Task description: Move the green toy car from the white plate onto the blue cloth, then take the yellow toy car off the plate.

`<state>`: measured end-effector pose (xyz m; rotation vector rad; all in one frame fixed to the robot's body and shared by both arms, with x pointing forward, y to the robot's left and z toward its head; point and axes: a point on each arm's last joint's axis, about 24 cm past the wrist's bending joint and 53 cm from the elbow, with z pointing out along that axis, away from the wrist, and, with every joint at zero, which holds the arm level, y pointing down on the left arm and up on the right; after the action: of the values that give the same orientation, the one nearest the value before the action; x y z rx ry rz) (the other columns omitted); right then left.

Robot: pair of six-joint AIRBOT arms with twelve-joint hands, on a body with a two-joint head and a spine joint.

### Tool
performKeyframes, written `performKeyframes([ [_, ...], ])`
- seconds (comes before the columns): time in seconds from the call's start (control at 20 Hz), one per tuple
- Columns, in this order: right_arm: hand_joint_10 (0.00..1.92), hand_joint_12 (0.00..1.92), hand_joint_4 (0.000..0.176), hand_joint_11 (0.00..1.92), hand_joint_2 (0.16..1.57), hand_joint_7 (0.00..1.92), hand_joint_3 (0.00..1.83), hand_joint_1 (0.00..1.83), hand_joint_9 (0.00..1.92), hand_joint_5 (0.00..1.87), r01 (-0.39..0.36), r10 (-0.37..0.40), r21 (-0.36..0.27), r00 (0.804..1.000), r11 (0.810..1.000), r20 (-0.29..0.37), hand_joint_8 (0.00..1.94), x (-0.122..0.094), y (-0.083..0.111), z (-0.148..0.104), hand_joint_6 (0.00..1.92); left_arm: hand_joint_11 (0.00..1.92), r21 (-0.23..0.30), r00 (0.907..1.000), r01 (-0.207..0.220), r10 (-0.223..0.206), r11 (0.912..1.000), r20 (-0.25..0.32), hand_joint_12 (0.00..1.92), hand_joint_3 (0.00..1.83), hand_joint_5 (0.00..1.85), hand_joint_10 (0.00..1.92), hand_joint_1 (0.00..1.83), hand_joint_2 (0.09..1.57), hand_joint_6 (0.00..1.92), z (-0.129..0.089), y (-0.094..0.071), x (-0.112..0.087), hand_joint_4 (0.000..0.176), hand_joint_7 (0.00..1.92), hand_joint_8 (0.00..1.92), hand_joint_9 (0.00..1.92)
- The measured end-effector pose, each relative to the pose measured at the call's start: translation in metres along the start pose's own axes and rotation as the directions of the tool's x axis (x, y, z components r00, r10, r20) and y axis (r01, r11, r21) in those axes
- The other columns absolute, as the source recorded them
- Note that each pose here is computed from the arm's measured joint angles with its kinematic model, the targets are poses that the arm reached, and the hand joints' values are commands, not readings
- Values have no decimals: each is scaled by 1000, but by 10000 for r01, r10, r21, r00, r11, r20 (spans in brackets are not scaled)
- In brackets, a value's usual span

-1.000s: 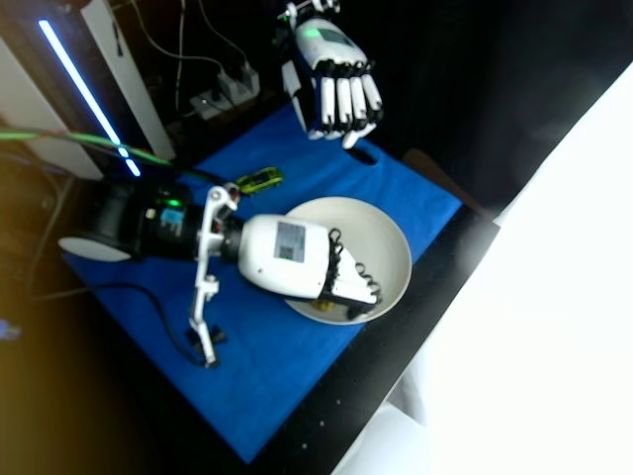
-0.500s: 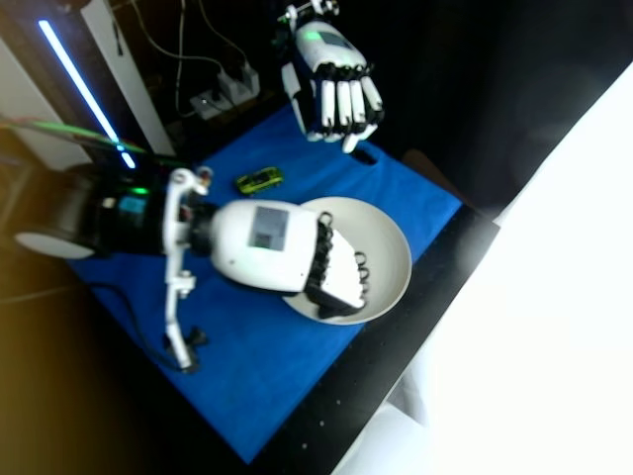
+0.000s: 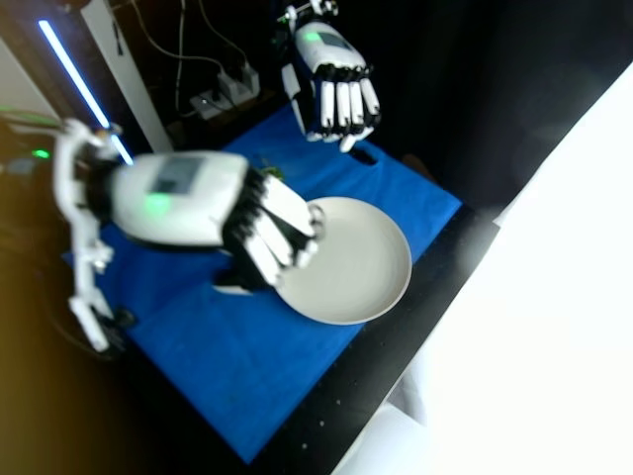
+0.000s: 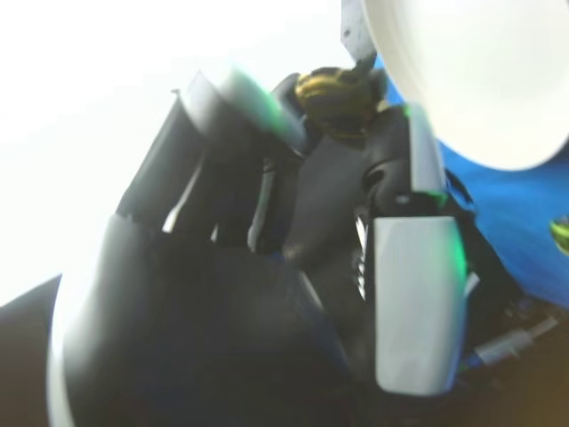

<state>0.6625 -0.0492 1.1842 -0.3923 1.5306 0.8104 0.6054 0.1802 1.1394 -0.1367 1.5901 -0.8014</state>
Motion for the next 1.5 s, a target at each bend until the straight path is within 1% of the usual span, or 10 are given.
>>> performKeyframes([
  [0.4,1434,1738,0,1124,1115,1026,4,1279,1180,966,-10,-11,-269,9967,9996,-813,1221,40,15,-49,770,269,-177,9999,2,1,9998,154,1789,0,738,1309,1105,1296,1310,-7,5,-3,0,584,1631,472],
  [0.6,1116,1588,0,752,1075,1120,0,1259,922,1008,-231,224,-52,9947,9997,-1008,901,50,10,-52,872,232,-330,9998,44,-38,9994,206,1901,0,736,1432,1105,1307,1312,-8,9,-4,0,550,1680,419],
  [0.85,705,1496,0,144,840,536,0,992,389,517,-570,600,233,9851,9981,-1614,194,75,6,-58,46,284,-291,9997,58,-51,9996,237,1912,0,731,1470,1106,1295,1306,-9,8,-5,0,598,1636,445],
  [1.1,576,1511,0,137,835,566,0,1091,406,492,-653,695,339,9876,9973,-1405,26,68,3,-60,5,331,-309,9996,84,-76,9995,254,1921,0,742,1551,1119,1287,1261,-11,9,-5,0,618,1648,464],
  [1.2,1141,1750,0,18,898,609,24,852,218,494,-659,709,470,9909,9967,-1145,100,58,-2,-67,6,325,-342,9993,95,-83,9994,359,1875,1,718,1431,1100,1292,1342,-12,10,-9,16,616,1588,495],
  [1.25,1289,1829,0,45,910,478,22,777,204,518,-722,776,677,9938,9951,-798,539,47,-8,-73,36,309,-340,9990,74,-59,9994,444,1852,1,700,1388,1092,1299,1371,-13,10,-12,23,611,1588,490],
  [1.35,1346,1917,0,1,976,255,28,824,80,413,-809,796,999,9967,9917,175,969,18,-19,-89,303,314,-274,9977,0,19,9996,679,1749,0,612,1236,1071,1322,1474,-13,9,-21,31,628,1585,495],
  [1.4,1313,1863,0,71,1029,315,28,924,200,341,-867,791,1165,9945,9894,682,1012,4,-24,-99,528,378,-228,9965,83,-64,9997,837,1574,0,532,1000,1087,1328,1535,-14,9,-28,0,688,1545,564],
  [1.45,1221,1780,0,159,1087,364,40,959,283,275,-969,758,1434,9864,9849,1460,930,-14,-32,-113,675,380,-127,9936,52,-38,9999,1129,1480,0,550,860,836,1342,1588,-15,7,-39,136,617,875,587],
  [1.5,1247,1781,0,136,1142,288,39,977,246,143,-1150,771,1675,9731,9791,2170,970,-30,-39,-125,882,406,-76,9900,-63,73,10000,1411,1397,0,545,745,777,1349,1612,-16,6,-50,168,682,513,630],
])
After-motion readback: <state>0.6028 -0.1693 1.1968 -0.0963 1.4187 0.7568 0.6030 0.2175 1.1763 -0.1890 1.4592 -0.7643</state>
